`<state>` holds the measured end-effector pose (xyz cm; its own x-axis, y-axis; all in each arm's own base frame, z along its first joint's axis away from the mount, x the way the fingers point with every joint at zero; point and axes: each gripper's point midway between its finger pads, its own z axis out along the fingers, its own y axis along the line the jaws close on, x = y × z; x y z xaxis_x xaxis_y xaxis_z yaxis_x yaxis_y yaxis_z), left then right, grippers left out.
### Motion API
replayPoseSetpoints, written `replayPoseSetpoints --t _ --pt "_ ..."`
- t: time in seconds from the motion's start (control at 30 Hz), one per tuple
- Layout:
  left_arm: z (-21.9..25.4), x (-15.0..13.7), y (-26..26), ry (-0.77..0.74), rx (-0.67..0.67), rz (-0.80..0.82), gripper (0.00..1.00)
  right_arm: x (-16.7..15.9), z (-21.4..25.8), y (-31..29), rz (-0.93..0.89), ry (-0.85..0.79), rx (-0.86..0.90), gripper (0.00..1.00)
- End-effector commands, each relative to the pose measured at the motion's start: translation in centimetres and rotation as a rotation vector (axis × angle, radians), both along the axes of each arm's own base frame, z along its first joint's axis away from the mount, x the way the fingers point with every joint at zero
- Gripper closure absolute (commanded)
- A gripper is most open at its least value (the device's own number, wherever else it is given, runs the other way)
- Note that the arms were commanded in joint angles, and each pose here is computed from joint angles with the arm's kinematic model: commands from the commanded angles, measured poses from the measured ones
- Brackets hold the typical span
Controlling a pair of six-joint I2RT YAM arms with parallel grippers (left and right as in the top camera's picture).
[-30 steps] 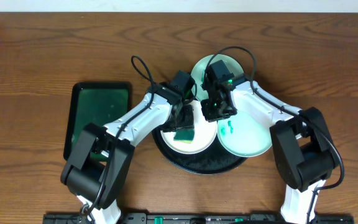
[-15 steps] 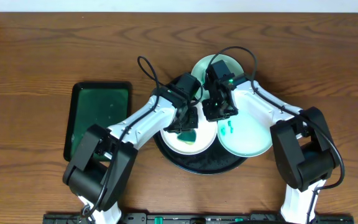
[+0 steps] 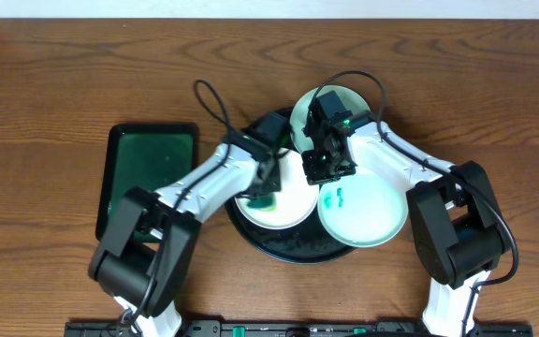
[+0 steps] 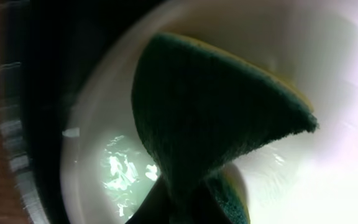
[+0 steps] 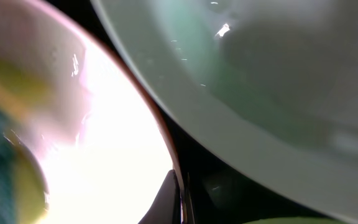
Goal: Clean dirty plates on tray and stack at the side
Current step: 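Scrub the white plate with the sponge while the right gripper holds it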
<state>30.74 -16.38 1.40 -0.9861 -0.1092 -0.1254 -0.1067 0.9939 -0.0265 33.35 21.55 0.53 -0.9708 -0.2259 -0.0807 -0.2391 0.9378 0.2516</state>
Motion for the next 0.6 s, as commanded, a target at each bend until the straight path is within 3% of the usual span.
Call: replayPoseSetpoints --t 0.0,0.23,0.43,0.57 --pt "-0.1 0.5 5.6 -0.035 0.177 0.087 0.92 0.1 -0.7 -0.6 -0.018 0.003 -0.031 0.99" --pt "3.4 2.2 3.9 -0.149 0.063 0.09 0.93 0.0 -0.7 -0.6 -0.019 0.004 -0.031 0.99" --pt "2.2 1.3 -3.0 -0.063 -0.276 0.011 0.93 0.1 -0.7 -0.6 -0.029 0.005 -0.03 0.99" --pt "0.1 0.3 -4.0 -0.027 -0.288 0.002 0.93 0.1 -0.7 -0.6 -0.029 0.005 -0.03 0.99"
